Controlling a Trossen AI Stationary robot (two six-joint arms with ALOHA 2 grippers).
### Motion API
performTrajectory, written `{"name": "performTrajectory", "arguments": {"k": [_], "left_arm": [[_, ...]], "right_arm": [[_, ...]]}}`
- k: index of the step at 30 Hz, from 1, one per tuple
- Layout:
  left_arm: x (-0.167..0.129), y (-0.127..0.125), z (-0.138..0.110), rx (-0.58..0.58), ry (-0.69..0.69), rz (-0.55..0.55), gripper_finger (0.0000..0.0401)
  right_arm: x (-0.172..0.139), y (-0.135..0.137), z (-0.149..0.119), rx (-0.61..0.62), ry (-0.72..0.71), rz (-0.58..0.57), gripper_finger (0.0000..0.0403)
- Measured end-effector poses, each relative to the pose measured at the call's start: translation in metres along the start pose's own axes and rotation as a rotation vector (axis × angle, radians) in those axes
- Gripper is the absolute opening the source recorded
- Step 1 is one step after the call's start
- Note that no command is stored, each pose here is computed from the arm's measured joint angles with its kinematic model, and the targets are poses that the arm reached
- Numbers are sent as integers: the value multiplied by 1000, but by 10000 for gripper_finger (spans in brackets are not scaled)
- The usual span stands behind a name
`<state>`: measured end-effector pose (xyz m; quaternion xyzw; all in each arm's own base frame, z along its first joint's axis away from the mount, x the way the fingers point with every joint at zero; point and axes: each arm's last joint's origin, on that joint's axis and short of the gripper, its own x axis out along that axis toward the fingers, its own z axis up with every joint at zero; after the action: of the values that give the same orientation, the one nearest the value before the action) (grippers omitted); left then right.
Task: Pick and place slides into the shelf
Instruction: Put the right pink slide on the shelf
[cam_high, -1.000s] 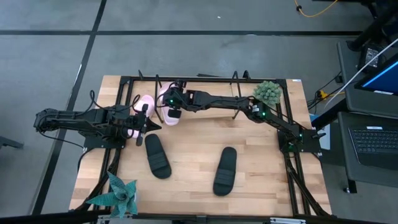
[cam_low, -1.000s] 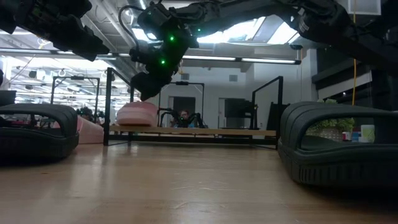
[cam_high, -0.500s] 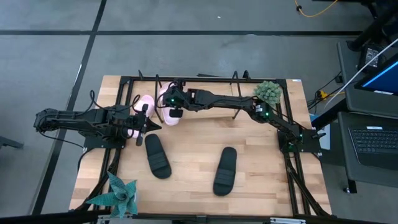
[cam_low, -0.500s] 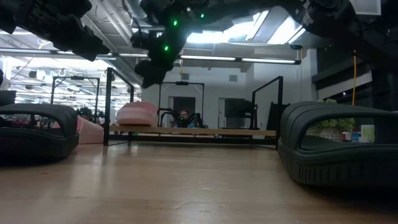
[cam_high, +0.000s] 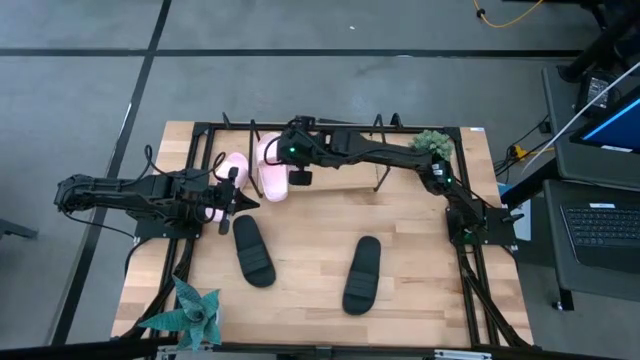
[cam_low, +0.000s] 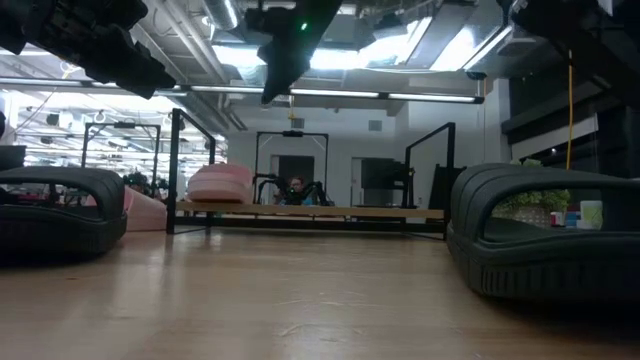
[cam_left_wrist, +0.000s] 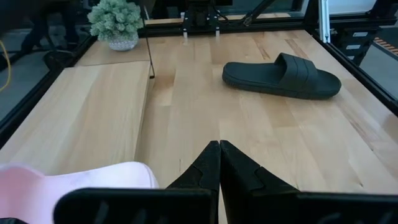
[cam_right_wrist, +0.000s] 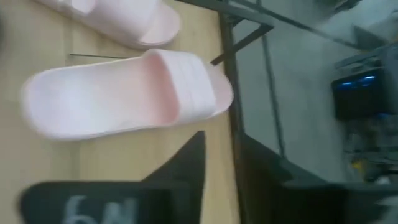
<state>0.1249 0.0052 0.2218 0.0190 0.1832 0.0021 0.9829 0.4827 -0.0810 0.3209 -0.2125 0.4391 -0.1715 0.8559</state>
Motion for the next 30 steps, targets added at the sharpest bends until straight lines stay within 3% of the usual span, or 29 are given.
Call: {"name": "performTrajectory", "arguments": {"k": [4,13,25,30], "left_arm": [[0,0,0,1,-2,0,0],[0,0,0,1,-1,0,0],[0,0,0,2,0,0,0],[0,0,0,2,0,0,0]], "right_arm": [[-16,-4,-3,39,-2,94,9],[1,16,-17,95,38,352,4],[52,55,-53,90,127,389,2],[63,67,-56,94,41,469,1]]}}
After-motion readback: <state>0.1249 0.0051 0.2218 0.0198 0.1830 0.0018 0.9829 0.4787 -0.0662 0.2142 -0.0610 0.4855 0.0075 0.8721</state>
